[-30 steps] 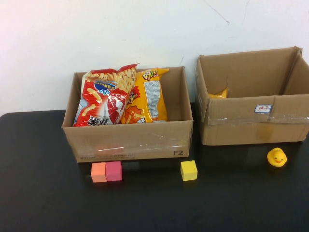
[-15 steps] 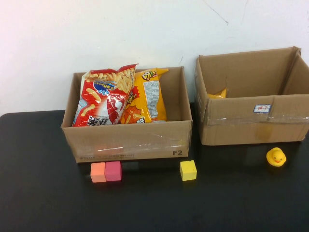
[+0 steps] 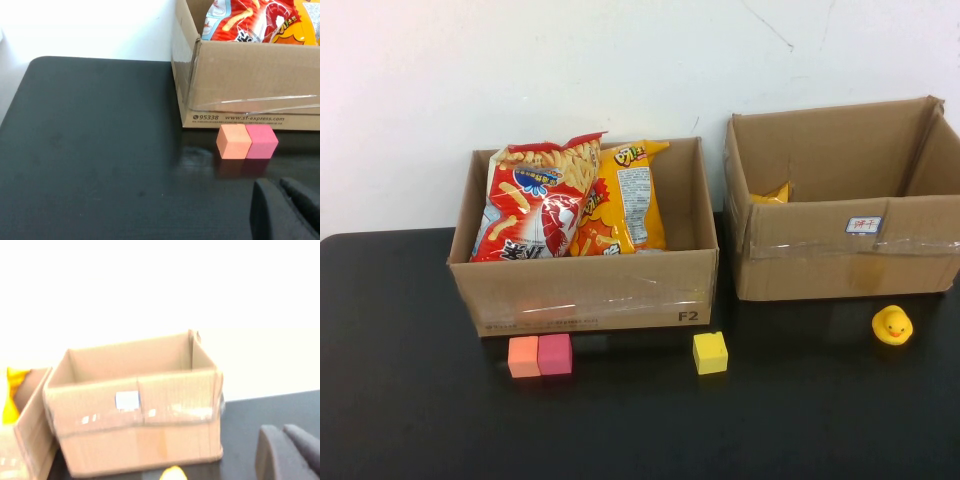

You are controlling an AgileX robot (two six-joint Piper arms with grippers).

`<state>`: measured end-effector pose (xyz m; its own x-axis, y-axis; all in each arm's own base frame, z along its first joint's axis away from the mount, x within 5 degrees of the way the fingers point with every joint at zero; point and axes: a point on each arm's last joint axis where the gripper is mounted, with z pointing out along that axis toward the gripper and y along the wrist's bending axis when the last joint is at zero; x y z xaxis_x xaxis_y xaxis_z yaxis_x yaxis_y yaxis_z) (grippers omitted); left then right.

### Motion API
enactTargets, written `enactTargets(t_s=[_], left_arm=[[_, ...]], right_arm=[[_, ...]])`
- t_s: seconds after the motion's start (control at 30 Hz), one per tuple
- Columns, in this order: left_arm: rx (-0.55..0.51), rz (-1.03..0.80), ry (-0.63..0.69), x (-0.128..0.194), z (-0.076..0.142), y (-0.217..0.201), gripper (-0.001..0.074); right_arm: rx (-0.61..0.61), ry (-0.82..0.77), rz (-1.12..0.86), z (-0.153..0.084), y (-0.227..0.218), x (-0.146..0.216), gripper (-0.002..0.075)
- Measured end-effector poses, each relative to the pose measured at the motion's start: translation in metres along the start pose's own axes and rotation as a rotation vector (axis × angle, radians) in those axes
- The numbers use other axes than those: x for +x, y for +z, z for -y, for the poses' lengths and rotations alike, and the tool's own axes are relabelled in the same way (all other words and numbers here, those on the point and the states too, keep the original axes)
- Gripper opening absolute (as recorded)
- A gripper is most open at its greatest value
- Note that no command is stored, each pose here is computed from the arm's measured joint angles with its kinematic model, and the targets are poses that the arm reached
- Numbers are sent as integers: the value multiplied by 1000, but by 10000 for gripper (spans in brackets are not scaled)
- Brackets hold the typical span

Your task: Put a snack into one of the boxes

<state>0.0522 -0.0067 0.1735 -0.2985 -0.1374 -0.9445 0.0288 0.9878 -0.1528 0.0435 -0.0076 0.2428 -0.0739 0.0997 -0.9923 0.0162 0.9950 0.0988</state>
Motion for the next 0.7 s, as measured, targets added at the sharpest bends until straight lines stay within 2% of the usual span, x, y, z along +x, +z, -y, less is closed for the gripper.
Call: enactTargets(t_s=[0.17,0.27,0.7], left_arm=[[0,0,0,0,0,0,-1],[0,0,0,0,0,0,-1],[0,0,0,0,0,0,-1]], right_arm=[[-23,-35,86,-3,11,23,-1],[-27,-65,71,-3,14,34,-1],[-73,-157,57,-7,16,46,-1]])
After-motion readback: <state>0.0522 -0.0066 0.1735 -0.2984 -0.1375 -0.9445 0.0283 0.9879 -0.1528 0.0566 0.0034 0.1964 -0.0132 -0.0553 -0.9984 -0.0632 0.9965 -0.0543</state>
